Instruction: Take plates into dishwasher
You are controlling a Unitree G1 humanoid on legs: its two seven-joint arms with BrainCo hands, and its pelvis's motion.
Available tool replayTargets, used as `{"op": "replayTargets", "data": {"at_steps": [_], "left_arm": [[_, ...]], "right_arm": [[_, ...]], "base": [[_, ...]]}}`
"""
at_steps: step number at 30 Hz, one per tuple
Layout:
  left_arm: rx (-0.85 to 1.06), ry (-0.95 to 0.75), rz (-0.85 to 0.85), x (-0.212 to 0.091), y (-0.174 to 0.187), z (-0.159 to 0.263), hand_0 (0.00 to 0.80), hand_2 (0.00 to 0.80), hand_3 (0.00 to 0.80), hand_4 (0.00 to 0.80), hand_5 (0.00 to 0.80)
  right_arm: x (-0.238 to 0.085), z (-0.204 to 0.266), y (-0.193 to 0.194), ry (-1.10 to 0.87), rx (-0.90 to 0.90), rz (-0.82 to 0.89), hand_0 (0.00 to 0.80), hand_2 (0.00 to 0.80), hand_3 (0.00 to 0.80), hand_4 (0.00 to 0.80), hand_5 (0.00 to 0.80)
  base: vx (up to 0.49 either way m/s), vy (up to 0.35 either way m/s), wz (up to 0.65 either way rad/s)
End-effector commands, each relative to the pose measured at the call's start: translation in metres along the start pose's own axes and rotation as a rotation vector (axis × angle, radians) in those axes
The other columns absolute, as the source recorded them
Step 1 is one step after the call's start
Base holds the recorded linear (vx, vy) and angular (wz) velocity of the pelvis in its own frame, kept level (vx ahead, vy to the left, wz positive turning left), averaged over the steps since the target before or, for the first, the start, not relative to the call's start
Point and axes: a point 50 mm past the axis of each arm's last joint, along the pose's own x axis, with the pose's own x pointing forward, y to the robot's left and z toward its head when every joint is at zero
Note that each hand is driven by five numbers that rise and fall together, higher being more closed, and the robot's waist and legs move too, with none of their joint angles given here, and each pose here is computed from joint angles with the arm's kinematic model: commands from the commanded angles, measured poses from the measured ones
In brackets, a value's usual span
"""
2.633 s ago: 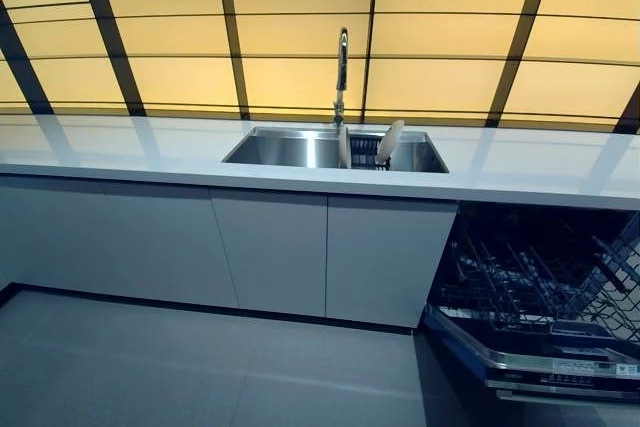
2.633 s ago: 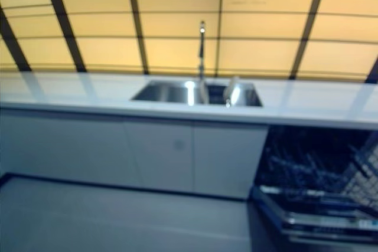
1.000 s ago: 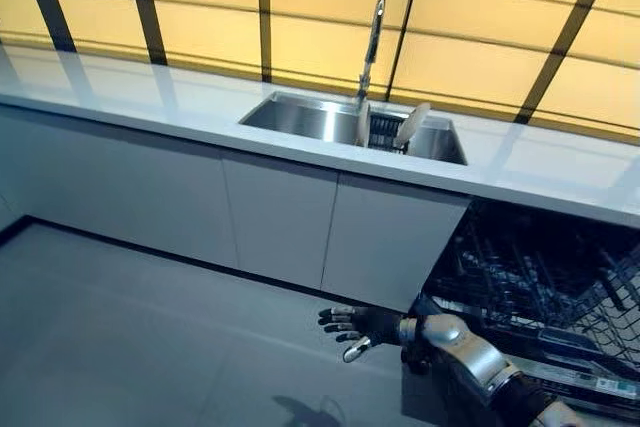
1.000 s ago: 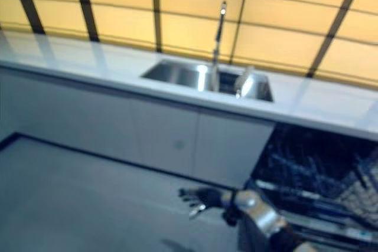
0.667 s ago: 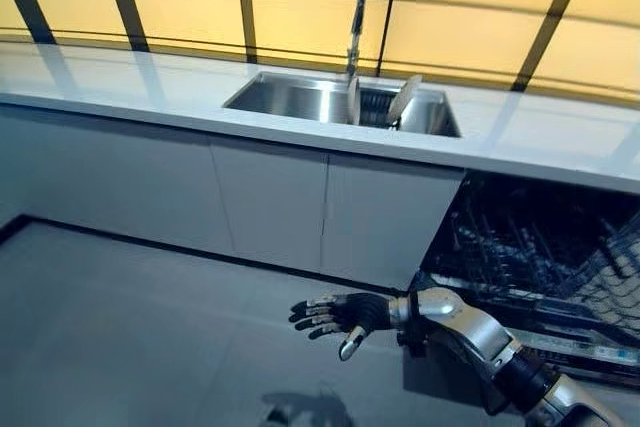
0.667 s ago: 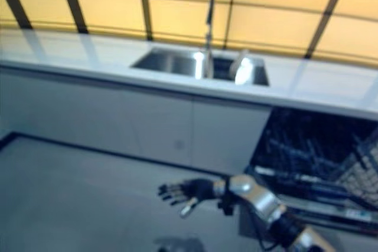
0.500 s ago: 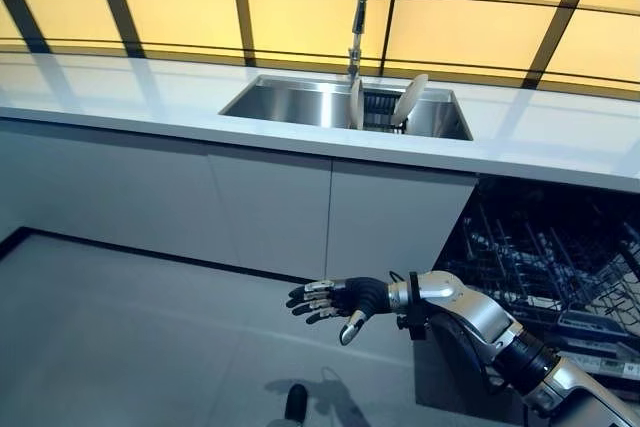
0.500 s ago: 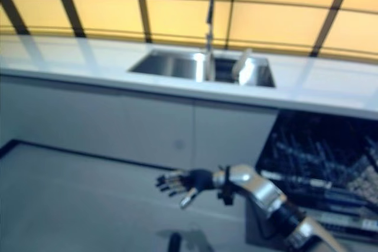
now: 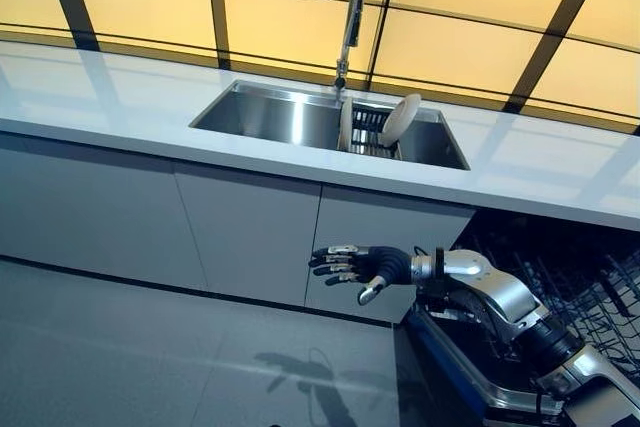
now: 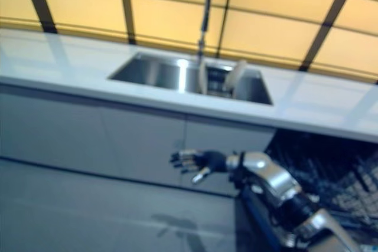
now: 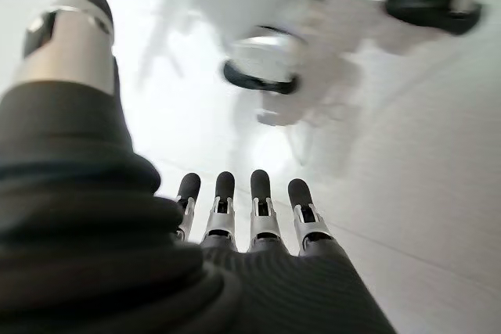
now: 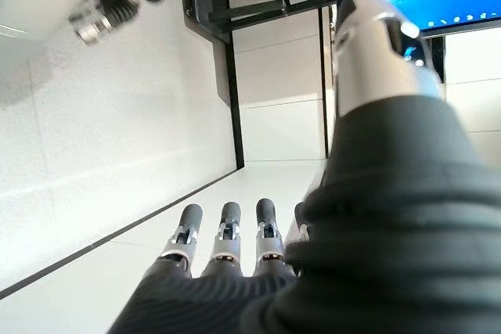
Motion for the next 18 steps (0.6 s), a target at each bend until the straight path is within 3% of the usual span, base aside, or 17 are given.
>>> {"op": "replayTargets", "data": {"at_steps": [1, 7, 11, 18], "left_arm": [[0.061, 0.051, 0.023, -0.001, 0.012, -0.016, 0.0, 0.0, 0.0, 0.0, 0.0], [0.146, 0.027, 0.02, -0.002, 0.015, -0.007, 0.0, 0.0, 0.0, 0.0, 0.0], [0.144, 0.02, 0.025, -0.001, 0.014, -0.003, 0.0, 0.0, 0.0, 0.0, 0.0], [0.16, 0.027, 0.017, 0.0, 0.001, 0.002, 0.0, 0.0, 0.0, 0.0, 0.0]], "right_arm": [[-0.01, 0.033, -0.014, -0.213, -0.014, -0.056, 0.0, 0.0, 0.0, 0.0, 0.0], [-0.011, 0.048, -0.022, -0.474, 0.089, -0.164, 0.0, 0.0, 0.0, 0.0, 0.0], [-0.007, 0.051, -0.022, -0.517, 0.128, -0.161, 0.0, 0.0, 0.0, 0.0, 0.0], [-0.027, 0.066, -0.03, -0.512, 0.11, -0.241, 0.0, 0.0, 0.0, 0.0, 0.0]], "base": [[0.122, 0.113, 0.16], [0.162, 0.173, 0.16], [0.272, 0.16, 0.54], [0.34, -0.187, 0.6]]}}
